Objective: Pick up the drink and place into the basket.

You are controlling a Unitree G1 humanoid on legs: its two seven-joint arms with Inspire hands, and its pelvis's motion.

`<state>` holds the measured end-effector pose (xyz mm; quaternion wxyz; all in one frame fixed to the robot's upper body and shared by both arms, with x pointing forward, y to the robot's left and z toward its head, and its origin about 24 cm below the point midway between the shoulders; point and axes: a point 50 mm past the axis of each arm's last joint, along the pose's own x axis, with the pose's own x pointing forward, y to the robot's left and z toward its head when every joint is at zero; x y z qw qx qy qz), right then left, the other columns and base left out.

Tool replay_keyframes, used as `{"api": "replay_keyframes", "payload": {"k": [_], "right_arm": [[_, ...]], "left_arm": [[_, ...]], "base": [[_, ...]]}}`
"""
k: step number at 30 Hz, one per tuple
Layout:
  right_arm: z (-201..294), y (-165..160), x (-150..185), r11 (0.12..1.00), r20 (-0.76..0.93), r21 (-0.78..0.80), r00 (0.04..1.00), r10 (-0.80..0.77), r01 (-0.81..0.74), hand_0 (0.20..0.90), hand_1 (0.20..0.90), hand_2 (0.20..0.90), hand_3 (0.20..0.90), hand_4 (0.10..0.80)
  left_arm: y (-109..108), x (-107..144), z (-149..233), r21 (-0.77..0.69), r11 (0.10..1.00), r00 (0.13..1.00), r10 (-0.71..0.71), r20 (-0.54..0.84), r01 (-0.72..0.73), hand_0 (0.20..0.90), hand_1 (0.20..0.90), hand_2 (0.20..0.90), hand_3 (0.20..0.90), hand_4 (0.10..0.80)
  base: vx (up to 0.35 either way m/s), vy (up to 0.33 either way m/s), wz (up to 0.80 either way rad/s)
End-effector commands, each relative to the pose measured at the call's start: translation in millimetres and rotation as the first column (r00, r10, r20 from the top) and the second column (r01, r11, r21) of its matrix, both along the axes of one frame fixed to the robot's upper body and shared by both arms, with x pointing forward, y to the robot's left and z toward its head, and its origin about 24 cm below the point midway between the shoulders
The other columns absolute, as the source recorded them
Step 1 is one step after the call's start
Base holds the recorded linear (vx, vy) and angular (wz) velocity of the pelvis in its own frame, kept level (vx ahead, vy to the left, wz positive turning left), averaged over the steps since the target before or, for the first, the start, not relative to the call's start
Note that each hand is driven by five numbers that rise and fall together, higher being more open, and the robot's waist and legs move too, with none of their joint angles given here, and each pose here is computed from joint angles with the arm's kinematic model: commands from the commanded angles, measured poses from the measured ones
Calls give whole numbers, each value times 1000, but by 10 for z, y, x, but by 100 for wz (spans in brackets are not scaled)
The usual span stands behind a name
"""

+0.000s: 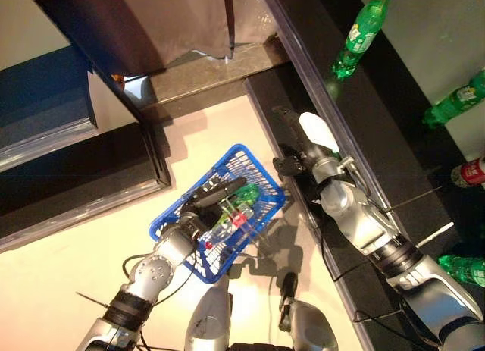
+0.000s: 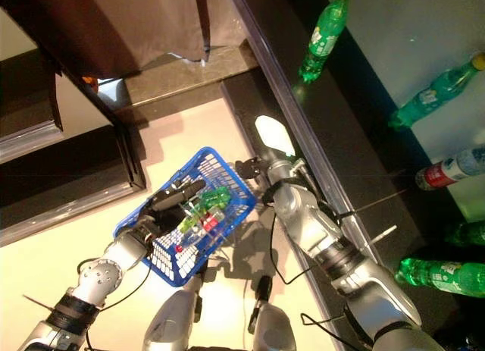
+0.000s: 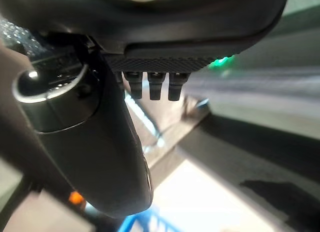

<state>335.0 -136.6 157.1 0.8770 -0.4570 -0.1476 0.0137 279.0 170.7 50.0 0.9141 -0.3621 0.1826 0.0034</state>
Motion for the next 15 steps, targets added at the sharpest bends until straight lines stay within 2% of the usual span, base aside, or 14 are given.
{"api": "replay_keyframes", "payload": {"k": [1,3,5,7,9,12,15], "right_arm": [[-137,-104,-193,1000,68,18,998,1,-2,900,900,900,900,800],[-214,-180,-259,998,47,66,999,-8,5,900,900,900,900,800],[-419,-246,-388,975,-44,224,999,20,-10,900,900,900,900,800],[-706,-261,-537,898,-160,440,985,58,19,900,900,900,900,800],[-852,-253,-616,854,-216,519,972,90,37,900,900,900,900,800],[-1246,-255,-900,759,-367,645,907,206,88,900,900,900,900,800],[-1518,-313,-1076,722,-449,674,863,233,155,900,900,900,900,800]], "left_arm": [[-290,-85,928,-144,980,869,-49,492,137,300,300,300,200,100],[-226,-99,795,-123,988,886,-23,462,90,300,300,300,200,100],[-108,-142,555,-93,996,915,51,401,-14,300,300,300,200,100],[41,-202,303,-4,993,926,111,362,-118,300,300,300,200,100],[107,-244,184,45,987,933,130,337,-154,300,300,300,200,100],[306,-445,-202,233,953,958,132,256,-193,300,300,300,200,100],[423,-593,-489,322,928,974,138,178,-190,300,300,300,200,100]], "base": [[42,-17,-1],[0,0,0],[17,-10,-4],[0,-5,-4],[-7,2,-7],[-1,11,-4],[12,14,-3]]}}
